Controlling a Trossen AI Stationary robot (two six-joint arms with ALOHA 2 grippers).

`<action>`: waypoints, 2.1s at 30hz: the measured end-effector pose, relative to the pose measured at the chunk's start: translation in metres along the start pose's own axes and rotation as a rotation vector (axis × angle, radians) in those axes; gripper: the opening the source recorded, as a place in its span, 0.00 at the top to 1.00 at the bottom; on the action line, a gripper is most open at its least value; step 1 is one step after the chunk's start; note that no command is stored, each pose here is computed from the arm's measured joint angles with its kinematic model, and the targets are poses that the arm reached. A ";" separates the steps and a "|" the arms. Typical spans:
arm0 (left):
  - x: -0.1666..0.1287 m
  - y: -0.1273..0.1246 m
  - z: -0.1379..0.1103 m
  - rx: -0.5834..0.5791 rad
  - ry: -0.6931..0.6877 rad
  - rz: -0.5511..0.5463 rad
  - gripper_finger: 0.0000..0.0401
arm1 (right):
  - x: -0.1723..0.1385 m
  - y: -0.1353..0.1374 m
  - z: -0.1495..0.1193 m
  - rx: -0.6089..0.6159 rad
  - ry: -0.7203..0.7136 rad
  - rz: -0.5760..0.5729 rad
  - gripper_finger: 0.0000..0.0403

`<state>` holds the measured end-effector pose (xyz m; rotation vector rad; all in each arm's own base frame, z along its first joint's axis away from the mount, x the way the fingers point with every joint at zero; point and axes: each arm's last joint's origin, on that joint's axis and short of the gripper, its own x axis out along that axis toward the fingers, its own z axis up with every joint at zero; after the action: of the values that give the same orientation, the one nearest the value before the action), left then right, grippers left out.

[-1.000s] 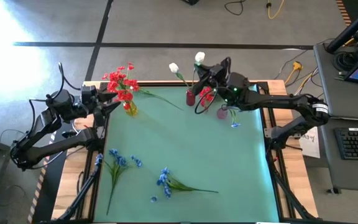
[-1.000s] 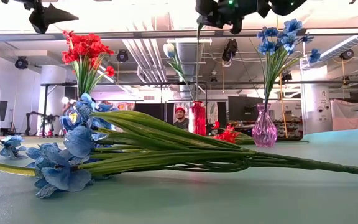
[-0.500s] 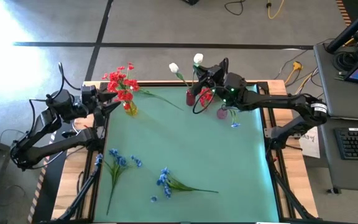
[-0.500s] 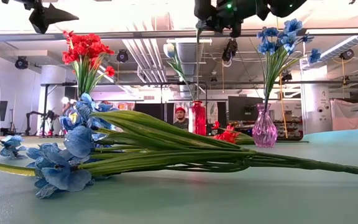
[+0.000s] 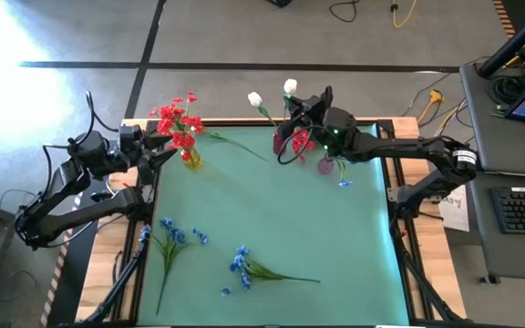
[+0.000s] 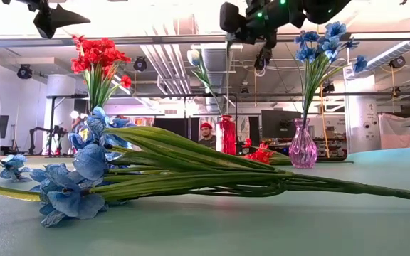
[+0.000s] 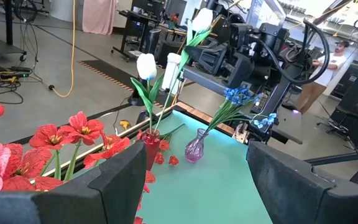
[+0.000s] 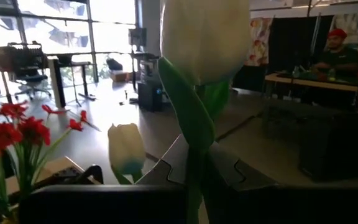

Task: Sort flowers into vase by color
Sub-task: Put the bottom white flower into the red vase, then put the right blue flower into the violet vase

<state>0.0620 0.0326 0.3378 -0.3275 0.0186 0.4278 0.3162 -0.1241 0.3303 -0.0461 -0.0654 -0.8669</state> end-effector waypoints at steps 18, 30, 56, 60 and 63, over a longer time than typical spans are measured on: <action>0.000 0.000 0.000 0.003 -0.002 0.007 0.34 | 0.001 -0.003 -0.010 -0.031 0.096 -0.019 0.70; 0.000 0.001 0.000 0.008 -0.006 0.024 0.34 | 0.004 -0.002 0.004 -0.023 0.182 -0.022 0.46; 0.021 0.005 -0.005 0.022 0.037 0.036 0.34 | -0.007 0.017 0.082 -0.206 0.149 0.081 0.27; 0.028 0.006 -0.005 0.033 0.045 0.038 0.34 | -0.018 0.032 0.088 -0.285 0.167 0.256 0.27; 0.031 0.006 -0.004 0.041 0.041 0.036 0.34 | -0.028 0.043 0.090 -0.305 0.202 0.413 0.27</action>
<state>0.0882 0.0487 0.3299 -0.2963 0.0729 0.4559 0.3274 -0.0687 0.4169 -0.2490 0.2587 -0.4590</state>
